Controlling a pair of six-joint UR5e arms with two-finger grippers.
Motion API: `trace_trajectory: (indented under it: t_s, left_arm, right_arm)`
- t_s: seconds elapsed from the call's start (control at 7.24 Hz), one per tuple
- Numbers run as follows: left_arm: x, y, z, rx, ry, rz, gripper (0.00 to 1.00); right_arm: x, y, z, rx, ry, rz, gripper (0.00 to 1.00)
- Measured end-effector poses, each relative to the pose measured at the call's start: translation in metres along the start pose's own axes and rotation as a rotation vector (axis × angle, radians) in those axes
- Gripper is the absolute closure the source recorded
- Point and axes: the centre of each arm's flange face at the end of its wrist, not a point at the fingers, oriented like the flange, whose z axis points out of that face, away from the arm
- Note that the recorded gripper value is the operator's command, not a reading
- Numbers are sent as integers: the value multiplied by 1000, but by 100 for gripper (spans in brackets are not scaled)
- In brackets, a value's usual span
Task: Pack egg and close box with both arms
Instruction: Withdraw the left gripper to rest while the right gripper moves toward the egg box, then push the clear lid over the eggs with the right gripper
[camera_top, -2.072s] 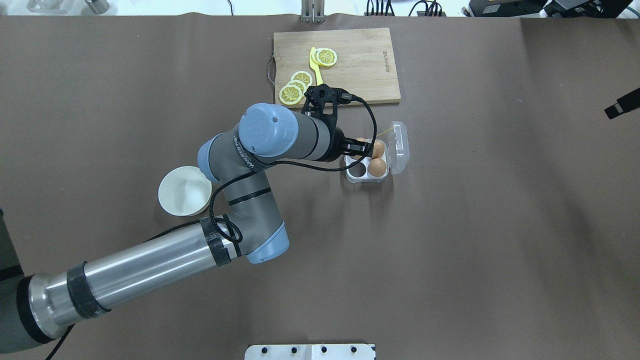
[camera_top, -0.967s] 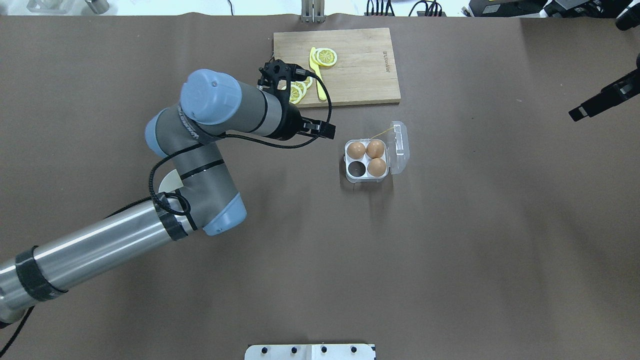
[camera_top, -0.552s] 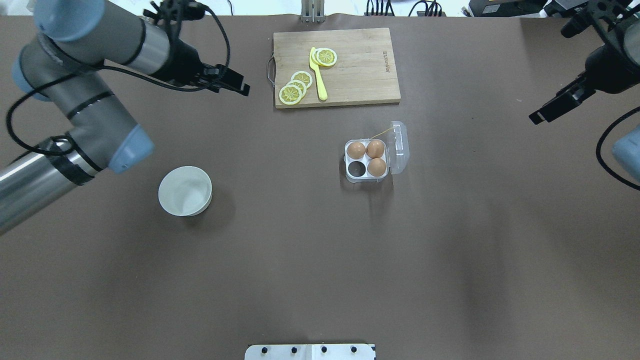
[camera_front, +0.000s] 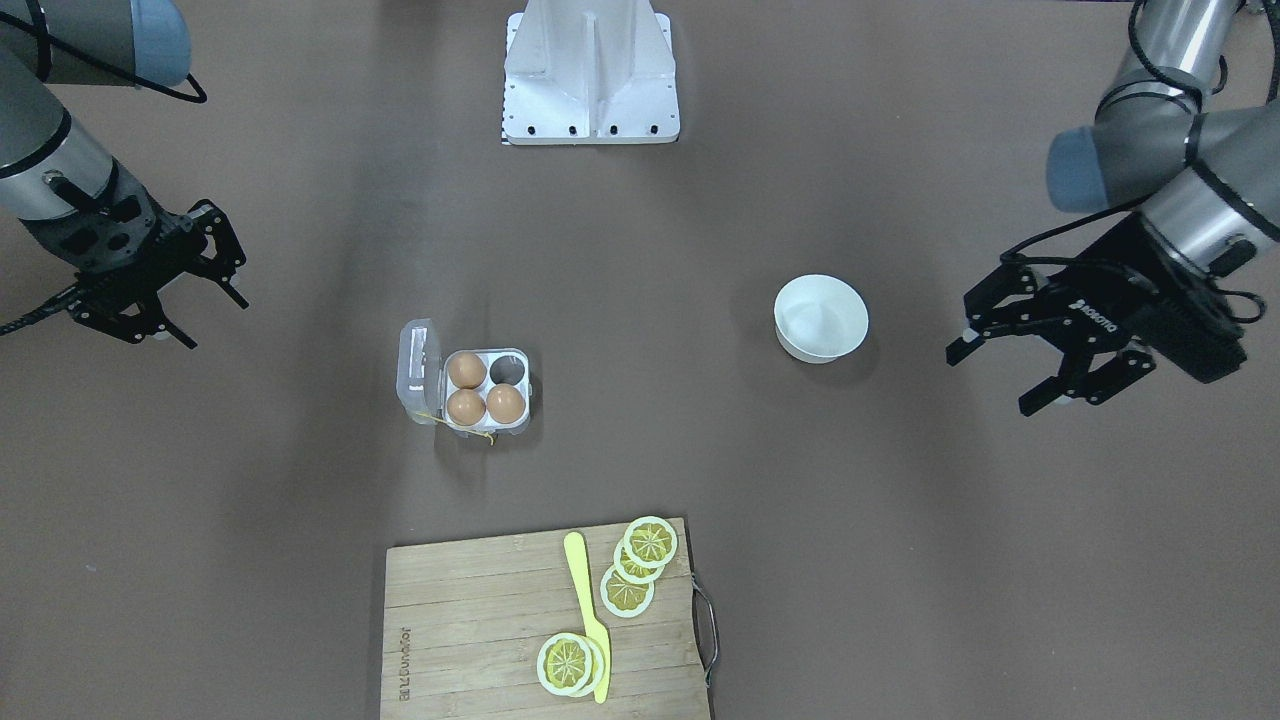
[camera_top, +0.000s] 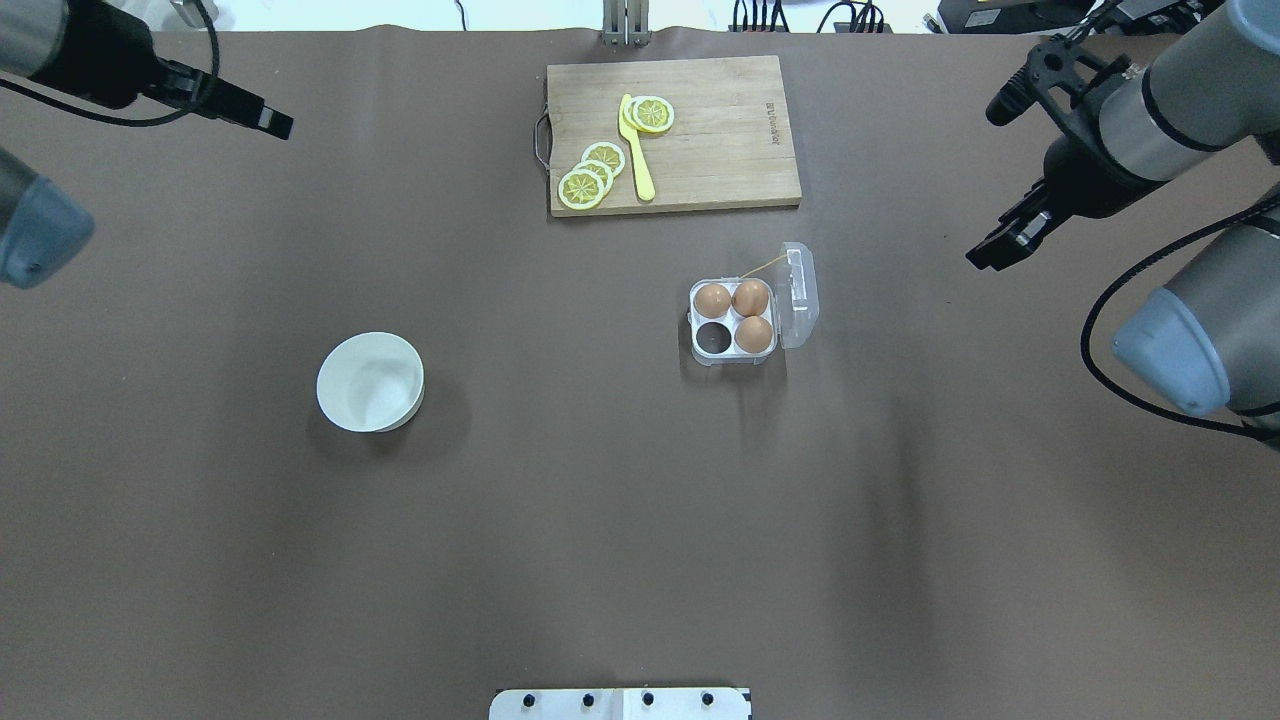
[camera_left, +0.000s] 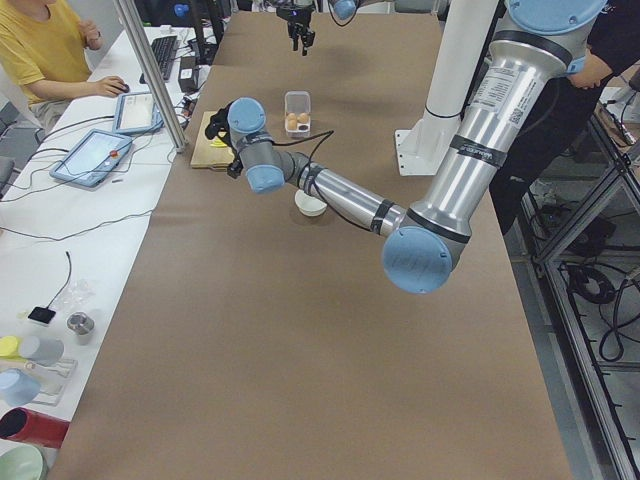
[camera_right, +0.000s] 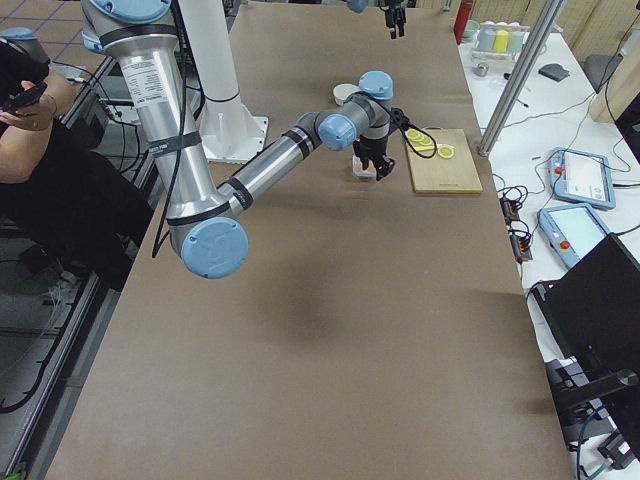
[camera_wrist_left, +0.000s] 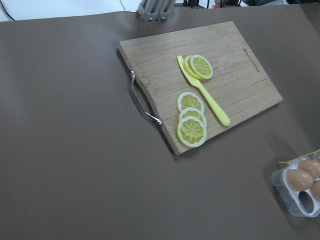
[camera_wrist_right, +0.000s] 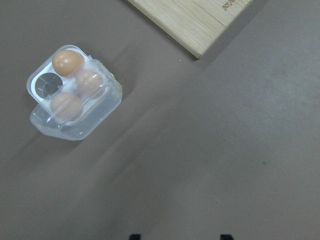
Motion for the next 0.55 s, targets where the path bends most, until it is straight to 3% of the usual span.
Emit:
trace_trajectory:
  t_s: [0.28, 0.41, 0.55]
  left_arm:
    - [-50, 29, -30, -6, -43, 52, 11]
    - [-65, 40, -38, -8, -60, 67, 11]
    - [-73, 46, -43, -9, -70, 74, 11]
  right_arm:
    - [-13, -18, 20, -21, -7, -31, 53]
    - [-20, -30, 33, -31, 6, -48, 54]
    - [-31, -41, 45, -39, 28, -70, 61]
